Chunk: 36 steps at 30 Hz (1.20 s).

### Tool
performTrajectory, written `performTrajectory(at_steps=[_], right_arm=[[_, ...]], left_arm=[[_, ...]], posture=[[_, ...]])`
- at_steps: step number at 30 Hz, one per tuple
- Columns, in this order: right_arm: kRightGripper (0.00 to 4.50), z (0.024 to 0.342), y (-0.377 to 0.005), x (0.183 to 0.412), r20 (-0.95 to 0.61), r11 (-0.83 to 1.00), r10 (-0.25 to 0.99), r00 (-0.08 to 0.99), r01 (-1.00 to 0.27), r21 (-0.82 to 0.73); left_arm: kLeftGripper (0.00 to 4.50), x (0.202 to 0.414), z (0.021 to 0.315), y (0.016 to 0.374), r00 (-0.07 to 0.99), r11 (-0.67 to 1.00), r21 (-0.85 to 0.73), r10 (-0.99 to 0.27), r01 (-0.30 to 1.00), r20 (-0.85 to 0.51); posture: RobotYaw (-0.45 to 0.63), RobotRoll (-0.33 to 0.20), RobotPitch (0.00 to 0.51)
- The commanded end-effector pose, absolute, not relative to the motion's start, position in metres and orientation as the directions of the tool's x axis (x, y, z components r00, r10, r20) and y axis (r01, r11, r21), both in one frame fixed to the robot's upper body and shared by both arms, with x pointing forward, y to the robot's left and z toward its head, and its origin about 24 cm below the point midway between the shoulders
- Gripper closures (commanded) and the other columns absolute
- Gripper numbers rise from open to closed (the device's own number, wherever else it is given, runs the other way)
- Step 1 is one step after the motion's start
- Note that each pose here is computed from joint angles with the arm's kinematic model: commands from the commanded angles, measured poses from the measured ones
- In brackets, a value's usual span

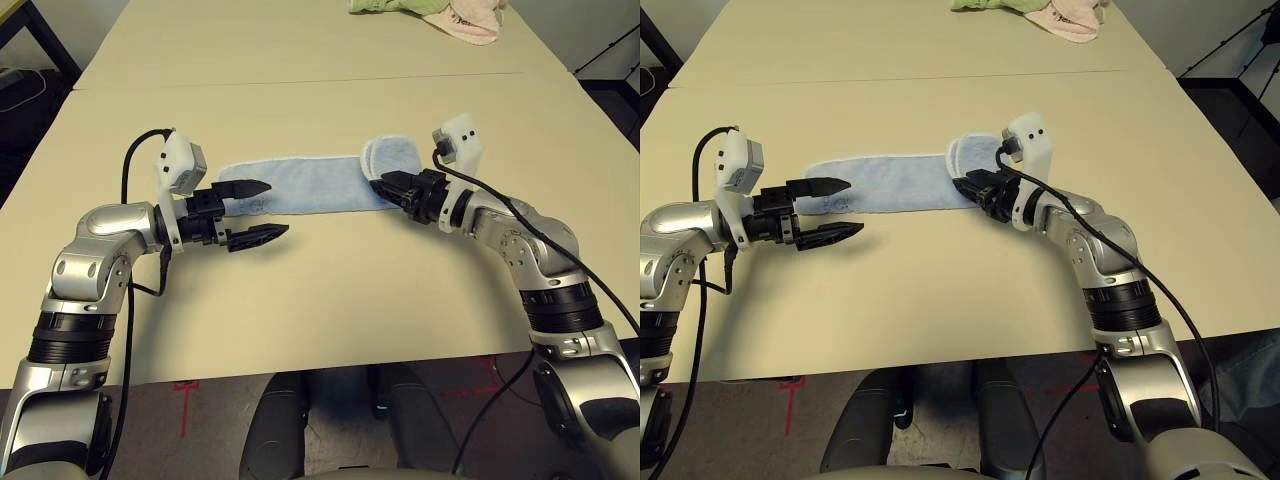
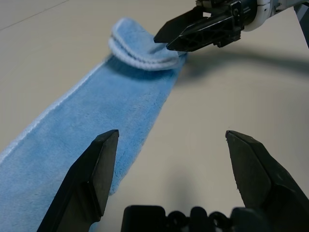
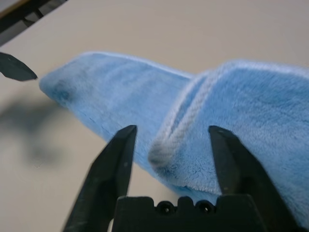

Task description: Fold the towel and set it aside.

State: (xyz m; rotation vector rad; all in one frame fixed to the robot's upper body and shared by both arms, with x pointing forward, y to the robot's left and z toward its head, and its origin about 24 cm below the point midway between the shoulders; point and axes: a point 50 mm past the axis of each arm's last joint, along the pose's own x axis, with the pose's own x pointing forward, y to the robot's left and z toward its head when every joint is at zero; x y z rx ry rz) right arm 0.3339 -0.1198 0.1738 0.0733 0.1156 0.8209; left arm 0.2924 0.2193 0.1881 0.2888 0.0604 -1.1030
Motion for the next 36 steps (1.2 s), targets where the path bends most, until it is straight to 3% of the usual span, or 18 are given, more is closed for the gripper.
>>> performTrajectory(at_steps=[1, 12, 19, 25, 33, 36], right_arm=[[0.04, 0.176, -0.117, 0.337, -0.059, 0.673, 0.738, 0.672, -0.728, 0.131], [0.04, 0.196, -0.108, 0.351, 0.012, 0.663, 0.744, 0.668, -0.741, 0.113], [0.04, 0.198, -0.145, 0.364, 0.097, 0.699, 0.715, 0.693, -0.708, -0.096], [0.04, 0.183, -0.165, 0.366, 0.089, 0.615, 0.786, 0.612, -0.759, -0.211], [0.04, 0.167, -0.179, 0.362, -0.034, 0.442, 0.877, 0.479, -0.834, -0.33], [0.04, 0.162, -0.183, 0.363, -0.101, 0.398, 0.882, 0.459, -0.844, -0.359]], left_arm=[[0.0, 0.294, 0.183, 0.217, 0.448, 0.413, 0.188, -0.868, 0.891, -0.213], [0.0, 0.296, 0.183, 0.217, 0.462, 0.427, 0.193, -0.862, 0.884, -0.209], [0.0, 0.3, 0.184, 0.225, 0.559, 0.526, 0.199, -0.808, 0.827, -0.186], [0.0, 0.298, 0.18, 0.231, 0.626, 0.602, 0.175, -0.761, 0.779, -0.169], [0.0, 0.295, 0.182, 0.249, 0.826, 0.812, 0.158, -0.543, 0.562, -0.151], [0.0, 0.289, 0.184, 0.251, 0.889, 0.89, 0.075, -0.438, 0.45, -0.131]], posture=[[0.0, 0.0, 0.187], [0.01, 0.0, 0.179], [0.0, 0.0, 0.175], [0.02, 0.0, 0.176], [0.08, 0.0, 0.177], [0.09, 0.0, 0.178]])
